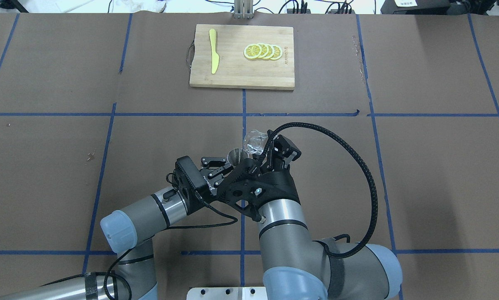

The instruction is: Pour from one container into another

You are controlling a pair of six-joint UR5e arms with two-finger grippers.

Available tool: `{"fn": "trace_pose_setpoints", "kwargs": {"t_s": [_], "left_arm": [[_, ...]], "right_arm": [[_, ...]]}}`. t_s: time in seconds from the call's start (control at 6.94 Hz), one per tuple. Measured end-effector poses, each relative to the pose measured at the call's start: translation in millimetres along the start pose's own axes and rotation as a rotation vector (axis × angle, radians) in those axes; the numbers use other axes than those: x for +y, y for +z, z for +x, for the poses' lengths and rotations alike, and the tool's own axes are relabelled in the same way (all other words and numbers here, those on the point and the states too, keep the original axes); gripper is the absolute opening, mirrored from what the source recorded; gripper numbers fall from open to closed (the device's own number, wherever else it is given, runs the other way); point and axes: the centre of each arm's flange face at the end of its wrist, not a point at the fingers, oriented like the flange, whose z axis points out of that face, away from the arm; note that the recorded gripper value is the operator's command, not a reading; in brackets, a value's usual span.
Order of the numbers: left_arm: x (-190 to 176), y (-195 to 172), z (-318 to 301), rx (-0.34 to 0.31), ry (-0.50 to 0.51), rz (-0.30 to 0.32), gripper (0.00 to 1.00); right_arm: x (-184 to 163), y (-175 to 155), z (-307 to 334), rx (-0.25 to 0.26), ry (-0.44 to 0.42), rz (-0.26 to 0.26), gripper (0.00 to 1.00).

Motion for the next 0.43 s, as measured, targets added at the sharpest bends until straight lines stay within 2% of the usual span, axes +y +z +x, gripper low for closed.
{"fn": "trace_pose_setpoints", "kwargs": {"t_s": [0.43], "left_arm": [[-0.1, -0.2, 0.7, 0.001, -0.001, 0.001, 0.00]], "right_arm": [[-10.5, -1.6, -0.5, 0.001, -0.018, 0.009, 0.00]]}}
